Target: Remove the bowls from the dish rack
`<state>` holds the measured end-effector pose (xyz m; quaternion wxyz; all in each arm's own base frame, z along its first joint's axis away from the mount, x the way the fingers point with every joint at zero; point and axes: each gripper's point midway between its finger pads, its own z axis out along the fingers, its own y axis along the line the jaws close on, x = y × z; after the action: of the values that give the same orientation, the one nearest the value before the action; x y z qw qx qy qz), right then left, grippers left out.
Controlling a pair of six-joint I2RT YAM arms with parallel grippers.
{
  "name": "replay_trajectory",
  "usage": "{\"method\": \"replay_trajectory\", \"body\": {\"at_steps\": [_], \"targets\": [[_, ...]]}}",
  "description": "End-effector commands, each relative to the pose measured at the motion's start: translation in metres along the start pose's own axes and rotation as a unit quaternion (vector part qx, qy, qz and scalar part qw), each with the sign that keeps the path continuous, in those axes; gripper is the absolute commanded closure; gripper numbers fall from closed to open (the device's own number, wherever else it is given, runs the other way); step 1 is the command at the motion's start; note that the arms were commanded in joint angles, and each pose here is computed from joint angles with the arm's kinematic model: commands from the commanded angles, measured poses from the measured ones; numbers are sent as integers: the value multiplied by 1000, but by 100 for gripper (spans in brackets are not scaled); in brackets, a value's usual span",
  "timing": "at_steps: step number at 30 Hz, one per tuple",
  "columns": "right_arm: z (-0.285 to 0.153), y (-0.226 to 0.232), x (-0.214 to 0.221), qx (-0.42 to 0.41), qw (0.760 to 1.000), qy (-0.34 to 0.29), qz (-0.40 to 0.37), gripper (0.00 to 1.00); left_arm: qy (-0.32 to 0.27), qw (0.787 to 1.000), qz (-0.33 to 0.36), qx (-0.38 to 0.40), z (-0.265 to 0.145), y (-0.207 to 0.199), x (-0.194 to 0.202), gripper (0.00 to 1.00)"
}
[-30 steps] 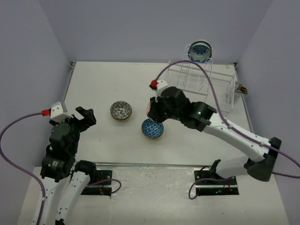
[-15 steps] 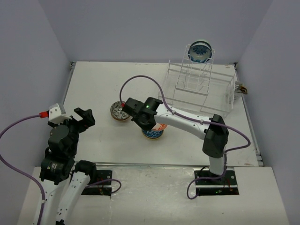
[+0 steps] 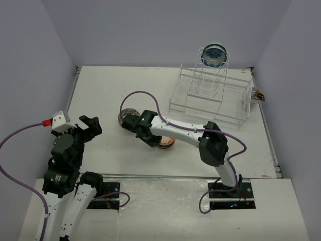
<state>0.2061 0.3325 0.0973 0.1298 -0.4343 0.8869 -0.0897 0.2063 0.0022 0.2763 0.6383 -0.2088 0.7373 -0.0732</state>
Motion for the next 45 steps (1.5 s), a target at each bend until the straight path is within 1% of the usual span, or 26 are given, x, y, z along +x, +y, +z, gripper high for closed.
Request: {"method": "replay_trajectory", "body": {"at_steps": [1, 6, 9, 10, 13, 14, 15, 16, 19, 20, 25, 29, 31, 34, 35, 36, 39, 40, 43, 45], "targets": [[-12, -12, -8, 34, 999, -15, -12, 100, -14, 1000, -5, 0, 1, -1, -7, 0], [-5, -9, -10, 36, 999, -14, -8, 100, -14, 1000, -5, 0, 1, -1, -7, 0], [-3, -10, -10, 38, 999, -14, -1, 94, -15, 1000, -5, 0, 0, -1, -7, 0], [-3, -9, -10, 37, 999, -15, 1, 90, -15, 1000, -5, 0, 0, -1, -7, 0], [-5, -8, -11, 33, 999, -22, 7, 87, -17, 1000, -6, 0, 0, -1, -8, 0], [-7, -8, -12, 32, 999, -26, 10, 82, -15, 1000, -5, -1, 0, -1, -7, 0], [-8, -8, -12, 31, 999, -28, 11, 80, -16, 1000, -5, 0, 0, -1, -8, 0], [-9, -8, -12, 32, 999, -30, 15, 74, -17, 1000, -6, 0, 0, -1, -8, 0], [-14, -8, -13, 23, 999, -38, 23, 71, -16, 1000, -5, 0, 0, -1, -8, 0], [-17, -9, -13, 21, 999, -43, 26, 67, -15, 1000, -5, -1, 0, -1, -8, 0], [-26, -10, -12, 16, 998, -51, 36, 61, -15, 1000, -5, -1, 1, -1, -7, 0], [-34, -8, -10, 2, 997, -62, 44, 48, -15, 1000, -5, -1, 0, -1, -7, 0], [-37, -9, -9, 0, 997, -66, 48, 46, -15, 1000, -5, -1, 0, -1, -8, 0], [-39, -10, -10, -2, 996, -75, 56, 48, -15, 1000, -5, 0, 0, -1, -7, 0], [-39, -10, -10, -3, 995, -78, 59, 50, -15, 1000, -5, 0, 0, -1, -7, 0], [-38, -8, -9, -7, 995, -77, 59, 59, -15, 1000, -5, 0, 0, -1, -7, 0], [-39, -3, -10, -21, 995, -82, 59, 77, -14, 1000, -5, 0, 1, -1, -7, 0], [-38, -2, -10, -23, 995, -81, 58, 86, -15, 1000, -5, 0, 0, -1, -7, 0], [-29, 4, -8, -31, 995, -74, 57, 92, -16, 1000, -5, 0, 0, -1, -8, 0], [-23, 6, -8, -33, 995, -70, 56, 93, -17, 1000, -6, 0, 0, -1, -8, 0]]}}
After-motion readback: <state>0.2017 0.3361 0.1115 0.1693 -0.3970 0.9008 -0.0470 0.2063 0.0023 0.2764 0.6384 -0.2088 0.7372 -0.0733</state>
